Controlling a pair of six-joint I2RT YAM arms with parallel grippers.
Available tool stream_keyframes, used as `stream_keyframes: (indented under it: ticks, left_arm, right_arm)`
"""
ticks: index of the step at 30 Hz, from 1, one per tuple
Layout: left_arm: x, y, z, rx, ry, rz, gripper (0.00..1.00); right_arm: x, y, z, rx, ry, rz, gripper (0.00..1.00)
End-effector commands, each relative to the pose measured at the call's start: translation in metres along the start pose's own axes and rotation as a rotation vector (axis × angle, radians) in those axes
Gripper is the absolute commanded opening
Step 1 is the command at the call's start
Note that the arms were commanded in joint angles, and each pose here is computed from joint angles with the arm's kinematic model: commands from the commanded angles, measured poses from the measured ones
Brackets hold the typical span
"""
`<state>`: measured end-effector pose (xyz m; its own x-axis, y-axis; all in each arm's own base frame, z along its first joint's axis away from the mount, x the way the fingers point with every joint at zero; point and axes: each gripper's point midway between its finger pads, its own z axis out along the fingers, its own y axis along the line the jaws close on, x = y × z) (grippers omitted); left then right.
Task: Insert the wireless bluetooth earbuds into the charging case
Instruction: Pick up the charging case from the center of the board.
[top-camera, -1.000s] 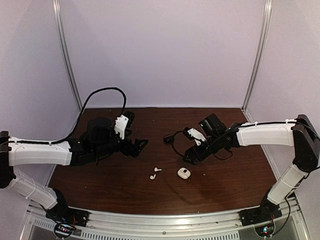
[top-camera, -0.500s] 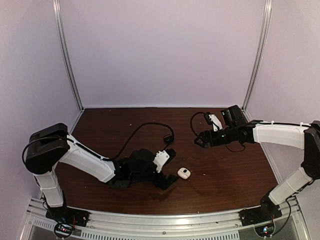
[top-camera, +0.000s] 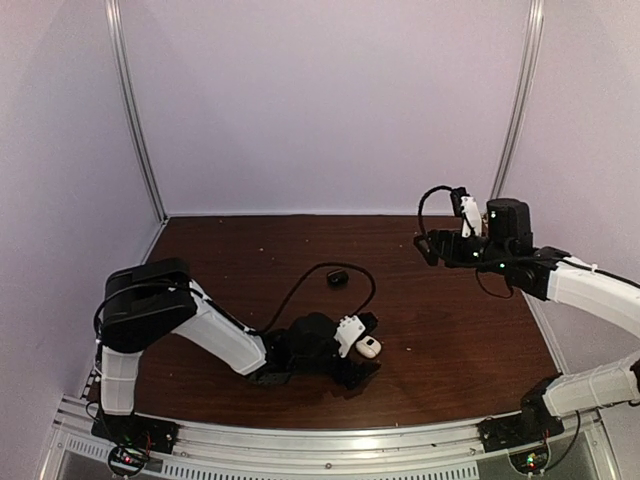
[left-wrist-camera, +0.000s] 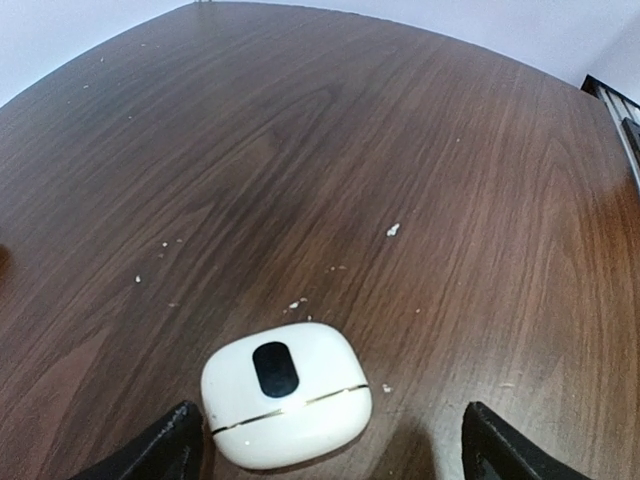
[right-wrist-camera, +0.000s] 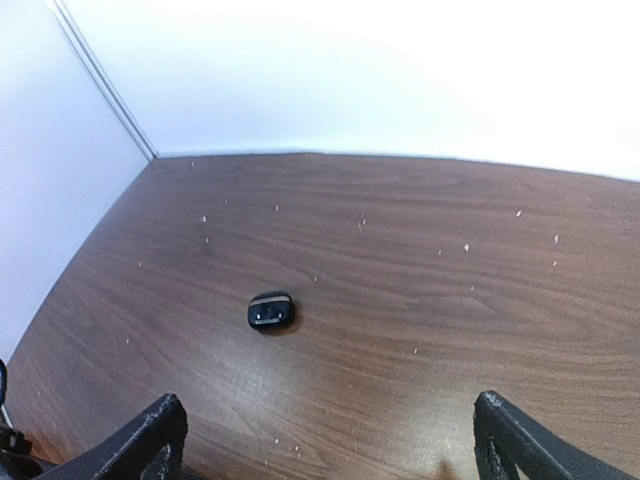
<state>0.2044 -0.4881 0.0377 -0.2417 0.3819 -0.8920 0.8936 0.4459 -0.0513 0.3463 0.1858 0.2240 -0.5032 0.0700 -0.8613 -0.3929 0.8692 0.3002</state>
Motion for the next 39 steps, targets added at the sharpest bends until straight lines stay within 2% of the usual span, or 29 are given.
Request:
stream_keyframes:
  ticks: [1, 10, 18, 22, 28, 33, 37, 39]
  left_arm:
    - [-0.01, -0.003, 0.014, -0.008, -0.043, 0.007, 0.89]
    - [0.001, 0.007, 0.033, -0.072, 0.008, -0.024, 0.82]
    - [-0.001, 0.004, 0.026, -0.019, -0.01, 0.017, 0.63]
    - [-0.001, 0.007, 0.016, 0.021, -0.021, 0.045, 0.56]
    - [-0.009, -0.008, -0.012, 0.138, -0.057, 0.218, 0.47]
    - [-0.044, -0.028, -0.061, 0.227, -0.144, 0.438, 0.46]
    - [-0.07, -0.036, -0.095, 0.253, -0.189, 0.597, 0.47]
    - [-0.081, -0.04, -0.108, 0.262, -0.199, 0.649, 0.48]
  right_arm:
    - [-0.036, -0.007, -0.022, 0.055, -0.168, 0.016, 1.0]
    - [-0.044, -0.006, -0.032, 0.053, -0.205, 0.018, 1.0]
    - [-0.049, -0.001, -0.038, 0.031, -0.232, -0.016, 1.0]
    - [-0.048, 0.014, -0.042, -0.043, -0.21, -0.052, 1.0]
    - [-0.024, 0.037, -0.034, -0.191, -0.09, -0.065, 1.0]
    - [0.004, 0.067, -0.034, -0.404, 0.019, -0.046, 1.0]
    - [0.03, 0.091, -0.039, -0.574, 0.132, 0.018, 0.92]
    - [0.033, 0.103, -0.044, -0.652, 0.145, 0.031, 0.89]
